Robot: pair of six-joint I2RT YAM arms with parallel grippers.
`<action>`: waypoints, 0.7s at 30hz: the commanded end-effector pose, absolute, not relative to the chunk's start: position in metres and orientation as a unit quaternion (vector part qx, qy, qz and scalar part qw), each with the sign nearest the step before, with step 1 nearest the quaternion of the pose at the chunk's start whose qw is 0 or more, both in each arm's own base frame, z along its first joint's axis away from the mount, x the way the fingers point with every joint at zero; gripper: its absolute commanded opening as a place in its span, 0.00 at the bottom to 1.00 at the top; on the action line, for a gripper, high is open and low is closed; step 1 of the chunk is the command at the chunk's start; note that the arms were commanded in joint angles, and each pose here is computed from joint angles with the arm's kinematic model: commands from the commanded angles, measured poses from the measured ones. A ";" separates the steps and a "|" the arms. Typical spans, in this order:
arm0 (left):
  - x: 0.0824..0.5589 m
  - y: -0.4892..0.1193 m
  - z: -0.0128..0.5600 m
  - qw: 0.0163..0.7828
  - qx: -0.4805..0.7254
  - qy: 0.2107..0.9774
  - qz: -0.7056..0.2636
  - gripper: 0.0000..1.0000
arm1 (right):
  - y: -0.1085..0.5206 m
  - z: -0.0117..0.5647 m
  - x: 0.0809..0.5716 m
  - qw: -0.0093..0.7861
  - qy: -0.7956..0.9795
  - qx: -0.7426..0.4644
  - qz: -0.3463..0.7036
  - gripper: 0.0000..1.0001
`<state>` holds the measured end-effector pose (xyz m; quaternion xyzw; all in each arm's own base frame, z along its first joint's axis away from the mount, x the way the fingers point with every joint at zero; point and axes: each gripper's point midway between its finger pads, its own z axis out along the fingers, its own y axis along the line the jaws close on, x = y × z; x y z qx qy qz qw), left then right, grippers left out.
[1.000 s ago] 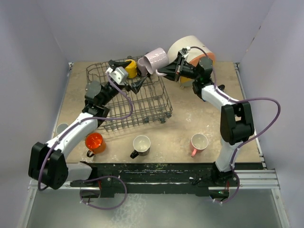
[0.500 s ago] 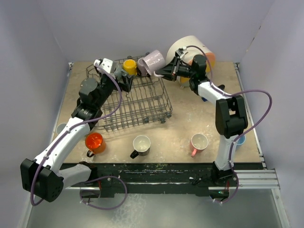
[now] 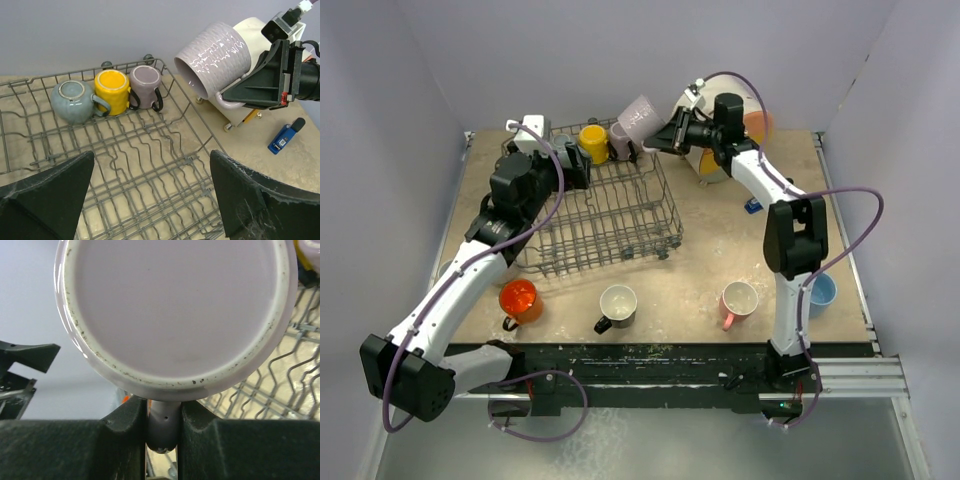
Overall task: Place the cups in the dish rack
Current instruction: Turn the cup upside down in the dish rack.
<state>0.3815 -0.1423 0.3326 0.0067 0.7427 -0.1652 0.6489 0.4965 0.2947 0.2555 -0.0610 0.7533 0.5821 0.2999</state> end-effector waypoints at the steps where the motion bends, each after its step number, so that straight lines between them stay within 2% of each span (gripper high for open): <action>1: 0.385 -0.133 0.345 0.659 -0.031 0.734 -0.164 0.99 | 0.303 0.305 0.506 0.401 0.717 -0.148 0.550 0.00; 21: 0.384 -0.127 0.330 0.648 -0.062 0.742 -0.159 0.99 | 0.347 0.286 0.531 0.450 0.729 -0.188 0.481 0.00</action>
